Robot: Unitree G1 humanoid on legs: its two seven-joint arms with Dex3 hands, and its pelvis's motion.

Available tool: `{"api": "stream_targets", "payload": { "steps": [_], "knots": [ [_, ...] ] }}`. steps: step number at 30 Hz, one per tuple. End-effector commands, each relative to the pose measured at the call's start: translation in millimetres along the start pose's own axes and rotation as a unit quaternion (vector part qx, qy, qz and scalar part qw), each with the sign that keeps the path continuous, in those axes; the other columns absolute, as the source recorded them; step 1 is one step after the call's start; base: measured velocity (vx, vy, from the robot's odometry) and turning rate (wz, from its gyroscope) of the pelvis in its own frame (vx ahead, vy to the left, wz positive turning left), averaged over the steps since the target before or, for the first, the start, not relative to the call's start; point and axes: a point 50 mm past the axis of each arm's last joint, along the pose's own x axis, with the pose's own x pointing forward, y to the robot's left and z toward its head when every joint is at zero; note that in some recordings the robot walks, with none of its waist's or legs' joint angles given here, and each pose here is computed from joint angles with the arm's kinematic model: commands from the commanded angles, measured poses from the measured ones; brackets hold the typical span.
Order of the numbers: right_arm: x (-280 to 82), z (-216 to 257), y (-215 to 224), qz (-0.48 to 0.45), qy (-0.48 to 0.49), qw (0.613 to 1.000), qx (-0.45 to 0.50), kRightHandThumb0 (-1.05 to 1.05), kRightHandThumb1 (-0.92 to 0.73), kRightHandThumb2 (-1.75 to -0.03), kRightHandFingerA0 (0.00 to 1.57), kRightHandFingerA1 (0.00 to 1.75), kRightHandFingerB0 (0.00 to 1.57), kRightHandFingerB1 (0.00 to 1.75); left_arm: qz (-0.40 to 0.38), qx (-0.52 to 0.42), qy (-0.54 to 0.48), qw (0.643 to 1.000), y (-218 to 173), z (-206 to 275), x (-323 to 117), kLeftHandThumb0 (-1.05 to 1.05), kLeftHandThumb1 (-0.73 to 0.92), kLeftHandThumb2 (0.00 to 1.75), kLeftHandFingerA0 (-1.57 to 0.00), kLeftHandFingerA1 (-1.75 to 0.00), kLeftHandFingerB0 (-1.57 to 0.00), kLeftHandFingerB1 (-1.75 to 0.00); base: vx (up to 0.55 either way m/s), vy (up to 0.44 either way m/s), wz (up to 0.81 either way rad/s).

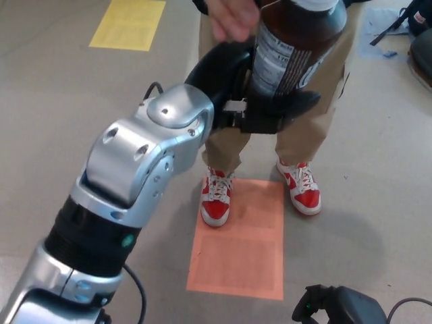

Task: The robot recieved a bottle of protein shake from a person using its left hand and then shake the protein up and down 2 two times and hand it back to the person

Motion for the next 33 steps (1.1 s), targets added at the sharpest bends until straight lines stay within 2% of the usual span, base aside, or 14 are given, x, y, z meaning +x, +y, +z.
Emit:
{"api": "stream_targets", "payload": {
  "steps": [1, 3, 7, 8, 12, 16, 17, 20, 21, 25, 27, 28, 29, 33],
  "knots": [
    [5, 0, -7, -0.006, -0.002, 1.0, 0.005, -0.5, -0.54, -1.1, 0.96, 0.9, 0.97, 0.86, 0.041, 0.014, -0.075, 0.996, 9, 0, -5, -0.27, 0.85, 0.65, -1.09, -0.7, -0.71, -0.93, 0.0, 0.0, 0.0],
    [5, 0, -7, -0.005, -0.004, 1.0, -0.002, -0.5, -0.55, -1.09, 0.99, 0.9, 0.96, 0.84, 0.038, 0.002, -0.067, 0.997, 10, -8, -6, -0.23, 0.86, 0.65, -1.09, -0.73, -0.66, -0.99, 0.0, 0.0, 0.0],
    [5, 0, -7, -0.004, -0.005, 1.0, -0.017, -0.48, -0.54, -1.13, 1.03, 0.91, 0.95, 0.82, 0.035, -0.021, -0.05, 0.998, 11, -33, -11, -0.25, 0.86, 0.66, -1.1, -0.73, -0.64, -0.99, 0.0, 0.0, 0.0],
    [5, 0, -6, -0.002, -0.004, 1.0, -0.018, -0.46, -0.53, -1.13, 0.97, 0.9, 0.95, 0.84, 0.04, -0.024, -0.044, 0.998, 12, -40, -12, -0.25, 0.85, 0.65, -1.12, -0.72, -0.67, -0.96, 0.0, 0.0, 0.0],
    [7, 1, -8, -0.005, -0.004, 1.0, -0.017, -0.46, -0.5, -1.16, 0.93, 0.92, 0.93, 0.91, 0.058, -0.036, -0.024, 0.997, 18, -63, -14, -0.25, 0.86, 0.65, -1.12, -0.7, -0.72, -0.93, 0.0, 0.0, 0.0],
    [8, 1, -8, -0.007, 0.006, 1.0, -0.004, -0.5, -0.56, -1.03, 0.97, 0.9, 0.96, 0.86, 0.084, -0.044, 0.022, 0.995, 30, -96, -17, -0.25, 0.87, 0.66, -1.1, -0.69, -0.66, -0.97, 0.0, 0.0, 0.0],
    [7, 1, -8, -0.01, 0.006, 1.0, -0.004, -0.48, -0.55, -1.02, 1.02, 0.96, 0.97, 0.83, 0.089, -0.045, 0.032, 0.995, 33, -104, -18, -0.25, 0.87, 0.66, -1.09, -0.69, -0.65, -0.97, 0.0, 0.0, 0.0],
    [6, 0, -8, -0.01, 0.004, 1.0, -0.002, -0.48, -0.54, -1.05, 1.02, 0.97, 0.97, 0.83, 0.094, -0.037, 0.037, 0.994, 35, -115, -20, -0.25, 0.87, 0.66, -1.09, -0.69, -0.66, -0.96, 0.0, 0.0, 0.0],
    [5, 0, -7, -0.011, 0.002, 1.0, -0.003, -0.48, -0.53, -1.07, 0.98, 0.9, 0.95, 0.85, 0.099, -0.042, 0.051, 0.993, 39, -128, -23, -0.27, 0.86, 0.66, -1.1, -0.7, -0.66, -0.97, 0.0, 0.0, 0.0],
    [5, 0, -7, -0.012, 0.006, 1.0, -0.002, -0.51, -0.57, -1.03, 1.01, 0.9, 0.96, 0.84, 0.096, -0.05, 0.054, 0.993, 42, -141, -26, -0.26, 0.86, 0.66, -1.1, -0.68, -0.64, -0.98, 0.0, 0.0, 0.0],
    [5, 0, -6, -0.012, 0.011, 1.0, 0.008, -0.49, -0.55, -1.05, 1.0, 0.81, 1.0, 0.8, 0.096, -0.061, 0.067, 0.991, 40, -151, -29, -0.25, 0.87, 0.66, -1.1, -0.68, -0.64, -0.97, 0.0, 0.0, 0.0],
    [5, 0, -6, -0.013, 0.012, 1.0, 0.008, -0.49, -0.55, -1.05, 1.0, 0.81, 1.0, 0.8, 0.095, -0.06, 0.069, 0.991, 39, -154, -31, -0.25, 0.87, 0.66, -1.1, -0.68, -0.64, -0.97, 0.0, 0.0, 0.0],
    [5, 1, -6, -0.013, 0.011, 1.0, 0.013, -0.49, -0.5, -1.13, 0.98, 0.91, 0.96, 0.88, 0.097, -0.061, 0.08, 0.99, 38, -158, -32, -0.27, 0.85, 0.66, -1.11, -0.68, -0.65, -0.96, 0.0, 0.0, 0.0],
    [7, 1, -7, -0.015, 0.009, 1.0, 0.006, -0.5, -0.54, -1.05, 0.99, 0.86, 0.98, 0.83, 0.086, -0.048, 0.099, 0.99, 32, -168, -34, -0.25, 0.85, 0.65, -1.12, -0.69, -0.68, -0.94, 0.0, 0.0, 0.0]
  ]
}}
